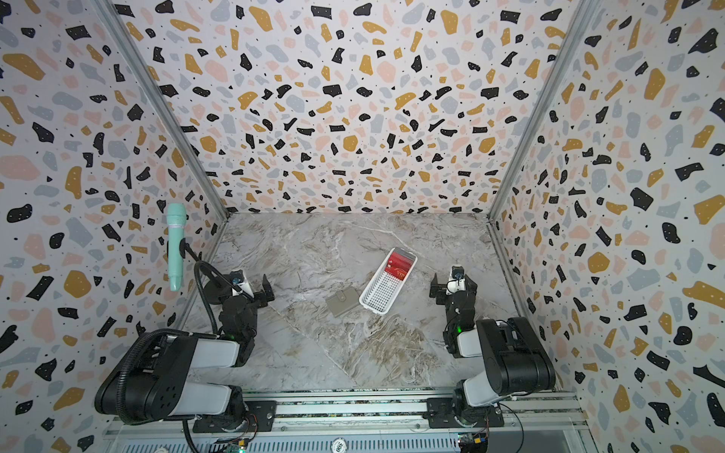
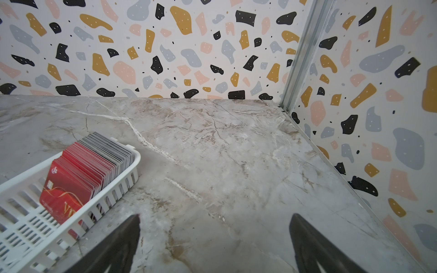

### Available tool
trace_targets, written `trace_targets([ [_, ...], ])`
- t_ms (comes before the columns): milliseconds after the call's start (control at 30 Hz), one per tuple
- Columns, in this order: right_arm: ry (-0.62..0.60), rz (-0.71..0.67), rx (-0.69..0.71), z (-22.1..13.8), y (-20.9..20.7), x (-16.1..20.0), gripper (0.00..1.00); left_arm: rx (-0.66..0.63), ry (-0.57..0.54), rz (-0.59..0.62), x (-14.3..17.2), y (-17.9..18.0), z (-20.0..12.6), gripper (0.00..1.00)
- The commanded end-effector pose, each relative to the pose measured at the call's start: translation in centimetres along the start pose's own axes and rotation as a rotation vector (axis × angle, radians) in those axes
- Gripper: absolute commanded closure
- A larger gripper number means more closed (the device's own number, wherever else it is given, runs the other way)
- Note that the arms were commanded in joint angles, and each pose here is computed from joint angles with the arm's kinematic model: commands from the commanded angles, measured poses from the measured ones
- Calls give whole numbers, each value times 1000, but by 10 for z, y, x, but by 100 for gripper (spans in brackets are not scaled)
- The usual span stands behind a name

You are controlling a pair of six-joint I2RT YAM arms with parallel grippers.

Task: Insert credit cards into a card holder
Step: Rotate the storage box at the center of the table.

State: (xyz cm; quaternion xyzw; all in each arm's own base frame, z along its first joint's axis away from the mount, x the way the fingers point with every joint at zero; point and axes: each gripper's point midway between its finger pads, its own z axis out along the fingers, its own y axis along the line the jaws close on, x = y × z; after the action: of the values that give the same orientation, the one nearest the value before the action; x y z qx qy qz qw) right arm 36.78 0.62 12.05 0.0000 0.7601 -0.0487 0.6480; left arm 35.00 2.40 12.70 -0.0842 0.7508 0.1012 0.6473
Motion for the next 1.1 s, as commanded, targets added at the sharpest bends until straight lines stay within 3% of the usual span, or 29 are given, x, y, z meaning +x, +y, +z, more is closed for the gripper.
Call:
trace_targets([
  [0,-9,-4,-8,-1,2,-2,1,-2,-25,-1,-6,2,-1,0],
  [500,-13,-3,-8,-2,2,-3,1,-1,-31,-1,-7,3,-3,0],
  [633,-41,-24,16,-7,3,-18,1,-39,-43,-24,-22,10,-6,0],
  [733,21,-25,6,-4,10,-30,1,-43,-16,-43,-36,11,-8,0],
  [900,78,38,-26,-20,33,-49,1,74,-2,-263,-68,-6,-18,0],
  [1067,162,147,-236,-45,86,-54,3,256,104,-445,-74,-44,-28,0],
])
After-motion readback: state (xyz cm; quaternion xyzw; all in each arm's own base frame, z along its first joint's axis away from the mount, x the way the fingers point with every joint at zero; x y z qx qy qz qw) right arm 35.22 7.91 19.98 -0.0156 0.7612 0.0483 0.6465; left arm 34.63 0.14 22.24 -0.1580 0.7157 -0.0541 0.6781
